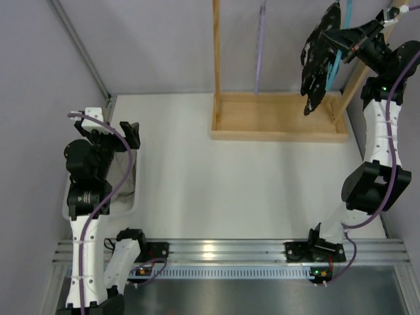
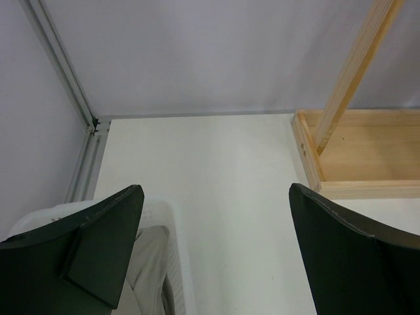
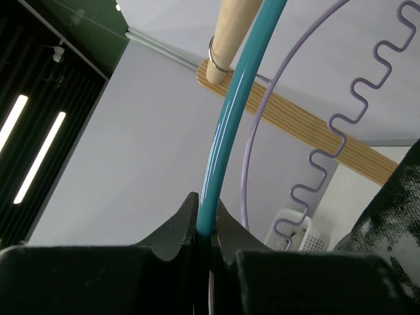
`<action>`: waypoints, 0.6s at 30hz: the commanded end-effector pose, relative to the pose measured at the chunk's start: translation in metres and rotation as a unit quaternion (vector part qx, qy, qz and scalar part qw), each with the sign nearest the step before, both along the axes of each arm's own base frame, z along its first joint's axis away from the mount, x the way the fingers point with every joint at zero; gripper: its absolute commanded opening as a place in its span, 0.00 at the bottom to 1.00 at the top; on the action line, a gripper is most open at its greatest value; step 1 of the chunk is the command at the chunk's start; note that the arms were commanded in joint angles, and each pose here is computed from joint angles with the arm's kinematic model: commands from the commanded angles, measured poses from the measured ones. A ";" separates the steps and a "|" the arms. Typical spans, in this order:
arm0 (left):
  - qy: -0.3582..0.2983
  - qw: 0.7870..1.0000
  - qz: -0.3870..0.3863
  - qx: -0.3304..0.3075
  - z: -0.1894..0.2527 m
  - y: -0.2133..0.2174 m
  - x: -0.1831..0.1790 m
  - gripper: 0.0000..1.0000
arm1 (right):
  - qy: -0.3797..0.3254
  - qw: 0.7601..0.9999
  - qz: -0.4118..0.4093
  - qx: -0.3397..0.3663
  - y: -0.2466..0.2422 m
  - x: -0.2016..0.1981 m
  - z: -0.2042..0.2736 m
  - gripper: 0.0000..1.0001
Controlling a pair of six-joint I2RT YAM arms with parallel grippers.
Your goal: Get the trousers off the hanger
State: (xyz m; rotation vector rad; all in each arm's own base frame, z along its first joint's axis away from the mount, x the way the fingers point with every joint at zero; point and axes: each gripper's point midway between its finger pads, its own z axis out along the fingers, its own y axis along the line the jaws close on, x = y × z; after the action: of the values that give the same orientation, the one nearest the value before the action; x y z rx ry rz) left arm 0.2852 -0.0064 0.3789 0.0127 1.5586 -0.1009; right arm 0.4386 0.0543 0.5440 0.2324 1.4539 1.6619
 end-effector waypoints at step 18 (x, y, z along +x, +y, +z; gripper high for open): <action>-0.099 0.961 -0.216 0.138 -0.015 -0.066 0.001 0.98 | -0.142 0.989 0.013 -0.037 0.058 -0.178 -0.001 0.00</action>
State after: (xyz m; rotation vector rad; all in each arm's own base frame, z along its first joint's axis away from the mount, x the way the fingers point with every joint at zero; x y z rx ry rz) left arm 0.2904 -0.0561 0.3510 0.4088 1.4716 -0.2243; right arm 0.3134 0.0961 0.5019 0.2114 1.4984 1.7122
